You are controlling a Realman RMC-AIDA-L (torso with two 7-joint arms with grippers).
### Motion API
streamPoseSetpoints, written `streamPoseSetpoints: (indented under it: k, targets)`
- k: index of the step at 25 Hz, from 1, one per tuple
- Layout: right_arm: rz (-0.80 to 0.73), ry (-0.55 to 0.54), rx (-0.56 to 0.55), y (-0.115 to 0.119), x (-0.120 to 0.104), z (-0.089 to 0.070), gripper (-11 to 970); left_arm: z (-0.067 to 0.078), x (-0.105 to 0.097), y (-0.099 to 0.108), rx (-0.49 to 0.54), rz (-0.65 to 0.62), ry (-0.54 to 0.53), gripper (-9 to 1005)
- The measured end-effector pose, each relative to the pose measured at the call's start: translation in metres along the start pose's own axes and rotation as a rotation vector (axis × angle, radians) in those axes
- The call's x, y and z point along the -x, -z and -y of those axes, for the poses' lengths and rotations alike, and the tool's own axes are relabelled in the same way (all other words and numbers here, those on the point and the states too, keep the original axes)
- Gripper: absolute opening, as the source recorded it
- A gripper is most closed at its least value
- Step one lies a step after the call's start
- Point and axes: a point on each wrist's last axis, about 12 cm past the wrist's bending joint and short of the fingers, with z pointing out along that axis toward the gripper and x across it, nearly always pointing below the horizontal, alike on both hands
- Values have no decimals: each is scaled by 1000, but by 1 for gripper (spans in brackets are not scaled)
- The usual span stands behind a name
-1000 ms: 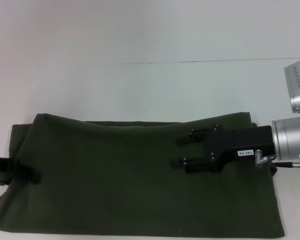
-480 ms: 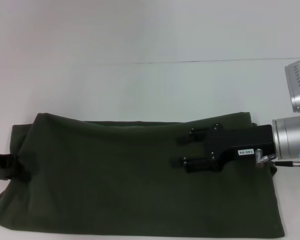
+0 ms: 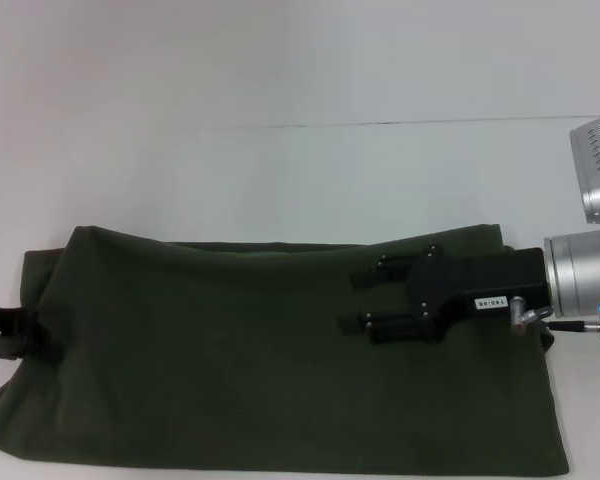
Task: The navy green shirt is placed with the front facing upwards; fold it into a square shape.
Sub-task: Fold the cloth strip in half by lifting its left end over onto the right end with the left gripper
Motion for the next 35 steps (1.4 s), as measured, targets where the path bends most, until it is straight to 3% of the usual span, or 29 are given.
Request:
streamPoseSetpoints:
  k: [9, 20, 35]
  targets:
    - [-5, 5, 14, -4, -3, -3, 702, 8, 1, 12, -110, 10, -13, 41]
    - [-12, 32, 57, -24, -16, -10, 695, 19, -1, 25, -274, 56, -26, 40]
    - [73, 86, 16, -43, -36, -18, 685, 33, -8, 18, -481, 119, -60, 40]
